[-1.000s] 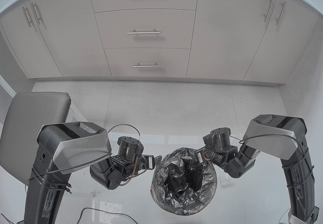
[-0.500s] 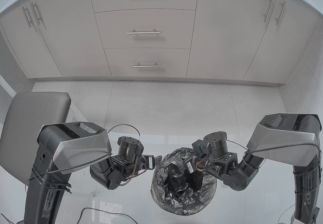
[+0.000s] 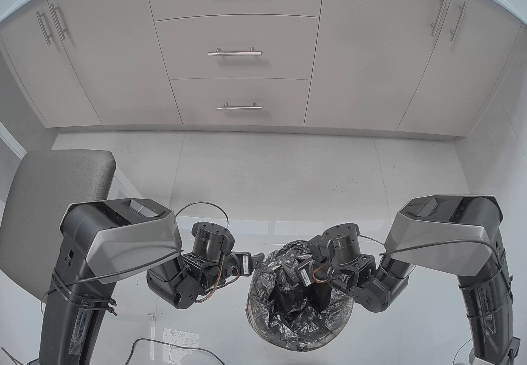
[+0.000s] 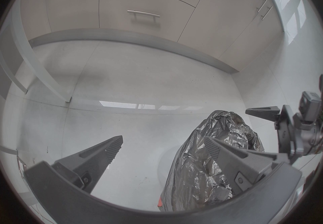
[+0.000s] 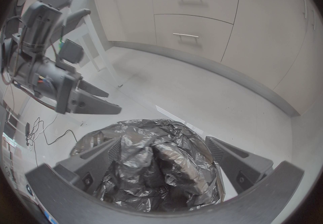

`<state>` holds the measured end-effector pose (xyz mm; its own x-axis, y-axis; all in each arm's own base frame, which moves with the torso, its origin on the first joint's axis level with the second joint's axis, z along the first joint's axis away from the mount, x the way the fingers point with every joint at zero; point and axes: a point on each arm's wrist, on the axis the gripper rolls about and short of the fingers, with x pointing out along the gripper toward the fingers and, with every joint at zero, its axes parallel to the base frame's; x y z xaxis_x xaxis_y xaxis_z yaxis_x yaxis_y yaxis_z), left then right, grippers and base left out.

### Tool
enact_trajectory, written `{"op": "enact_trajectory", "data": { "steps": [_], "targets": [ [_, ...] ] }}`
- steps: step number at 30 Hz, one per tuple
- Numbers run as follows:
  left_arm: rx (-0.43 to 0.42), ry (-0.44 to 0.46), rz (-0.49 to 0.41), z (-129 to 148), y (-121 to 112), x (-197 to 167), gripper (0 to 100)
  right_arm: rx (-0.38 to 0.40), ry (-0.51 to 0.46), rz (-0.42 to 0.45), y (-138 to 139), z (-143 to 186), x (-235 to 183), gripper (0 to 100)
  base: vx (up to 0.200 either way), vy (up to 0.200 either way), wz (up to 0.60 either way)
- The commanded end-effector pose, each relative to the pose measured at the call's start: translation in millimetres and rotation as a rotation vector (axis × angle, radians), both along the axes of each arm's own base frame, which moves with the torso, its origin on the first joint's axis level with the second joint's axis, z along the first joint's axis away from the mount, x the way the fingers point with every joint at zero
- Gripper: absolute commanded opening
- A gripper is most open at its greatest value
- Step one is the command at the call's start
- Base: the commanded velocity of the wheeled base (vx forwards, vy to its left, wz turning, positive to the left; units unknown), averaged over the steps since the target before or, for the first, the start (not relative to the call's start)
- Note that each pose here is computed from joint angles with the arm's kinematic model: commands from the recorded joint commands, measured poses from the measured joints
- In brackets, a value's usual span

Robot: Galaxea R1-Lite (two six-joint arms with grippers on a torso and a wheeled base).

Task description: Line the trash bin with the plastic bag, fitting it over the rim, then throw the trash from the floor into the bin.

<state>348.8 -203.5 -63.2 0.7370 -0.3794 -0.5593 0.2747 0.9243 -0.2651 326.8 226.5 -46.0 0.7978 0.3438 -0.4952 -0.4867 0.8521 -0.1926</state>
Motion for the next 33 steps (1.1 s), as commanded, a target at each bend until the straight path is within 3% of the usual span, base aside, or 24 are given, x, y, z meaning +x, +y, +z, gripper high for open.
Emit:
{"op": "enact_trajectory", "data": {
  "steps": [1,12,27,33],
  "targets": [
    [0.002,0.002,0.0,-1.1,0.1,-0.2,100,-0.019,0.026,-0.023,-6.1,-20.5,8.1,100,0.0,0.0,0.0],
    [0.004,0.003,-0.001,-1.3,0.2,-0.5,100,-0.012,0.013,-0.03,-11.1,-6.7,5.1,100,0.0,0.0,0.0],
    [0.003,0.001,-0.001,-0.7,0.2,-0.4,100,-0.026,0.038,-0.069,-22.5,-26.2,16.6,100,0.0,0.0,0.0],
    [0.003,0.001,-0.001,-0.3,0.3,-0.6,100,-0.009,0.017,-0.06,-23.0,-8.4,7.6,100,0.0,0.0,0.0]
  ]
}}
